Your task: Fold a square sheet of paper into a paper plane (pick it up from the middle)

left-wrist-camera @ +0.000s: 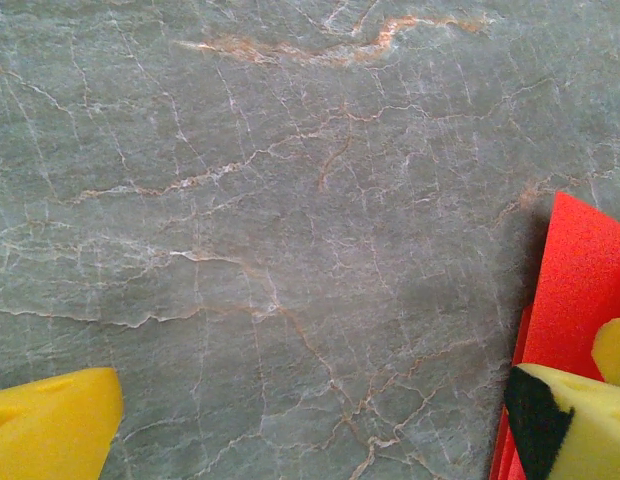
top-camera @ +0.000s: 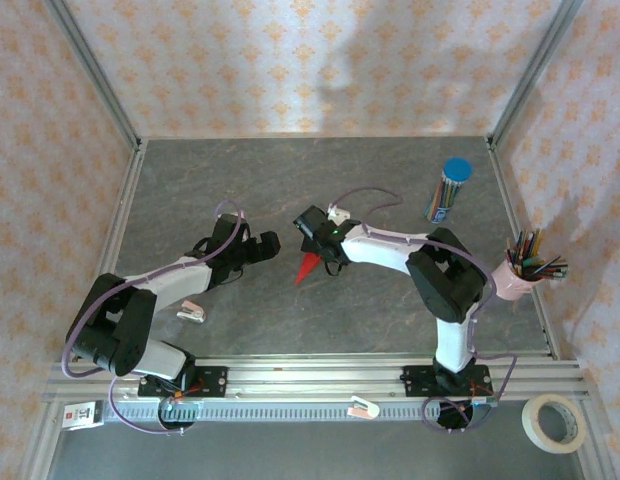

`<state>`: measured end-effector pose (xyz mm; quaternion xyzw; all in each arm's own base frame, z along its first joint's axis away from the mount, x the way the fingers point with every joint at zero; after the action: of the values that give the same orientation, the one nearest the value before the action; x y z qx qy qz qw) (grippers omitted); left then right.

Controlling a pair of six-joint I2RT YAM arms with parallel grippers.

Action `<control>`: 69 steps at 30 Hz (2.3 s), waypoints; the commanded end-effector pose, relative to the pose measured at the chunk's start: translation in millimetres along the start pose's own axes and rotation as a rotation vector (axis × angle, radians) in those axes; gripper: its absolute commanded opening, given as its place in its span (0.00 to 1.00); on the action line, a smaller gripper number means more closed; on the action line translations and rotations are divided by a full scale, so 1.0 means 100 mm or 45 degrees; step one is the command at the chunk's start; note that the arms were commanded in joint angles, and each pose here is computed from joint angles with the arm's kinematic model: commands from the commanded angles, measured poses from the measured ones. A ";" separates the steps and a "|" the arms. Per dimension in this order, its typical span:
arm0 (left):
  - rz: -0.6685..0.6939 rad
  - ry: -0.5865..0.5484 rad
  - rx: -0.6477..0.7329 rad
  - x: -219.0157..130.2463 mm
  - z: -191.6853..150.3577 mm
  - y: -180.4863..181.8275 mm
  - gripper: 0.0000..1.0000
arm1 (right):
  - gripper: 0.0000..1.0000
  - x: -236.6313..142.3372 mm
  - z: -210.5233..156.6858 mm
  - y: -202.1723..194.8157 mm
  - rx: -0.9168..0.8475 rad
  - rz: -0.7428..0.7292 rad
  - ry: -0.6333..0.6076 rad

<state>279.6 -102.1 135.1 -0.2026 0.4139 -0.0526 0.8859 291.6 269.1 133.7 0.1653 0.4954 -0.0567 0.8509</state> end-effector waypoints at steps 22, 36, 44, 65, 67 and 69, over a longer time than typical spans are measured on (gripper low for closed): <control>0.005 0.026 0.015 0.09 0.07 -0.01 0.99 | 0.52 -0.13 -0.07 -0.26 0.176 -0.004 -0.014; -0.059 -0.018 -0.005 0.00 0.16 -0.06 0.99 | 0.05 -0.22 0.10 -0.29 0.207 0.100 -0.105; -0.186 -0.154 -0.176 -0.29 0.36 0.15 0.99 | 0.00 -0.58 0.32 -0.03 0.058 0.410 -0.172; -0.394 -0.099 -0.346 -0.26 0.31 0.35 0.94 | 0.00 -0.11 0.04 0.03 -0.030 0.944 0.130; -0.402 -0.065 -0.354 -0.23 0.25 0.35 0.93 | 0.00 -0.04 0.02 -0.06 -0.013 0.910 0.137; -0.405 -0.030 -0.351 -0.20 0.19 0.34 0.93 | 0.00 0.01 -0.01 -0.14 -0.001 0.875 0.137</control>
<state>281.1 -52.9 150.6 -0.3774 0.3636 -0.1081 0.8448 285.1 259.2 130.2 0.3130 0.4672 0.2385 0.7917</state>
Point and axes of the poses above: each hand's point on the last joint's axis, 136 mm out from that joint toward the fingers, its own x axis out along the fingers, its own y axis along the line the jaws close on, z = x × y, the point moved 10 cm from there along -x, back along the fingers, and after that the axes turned 3 degrees about x, right-handed, at the moved point
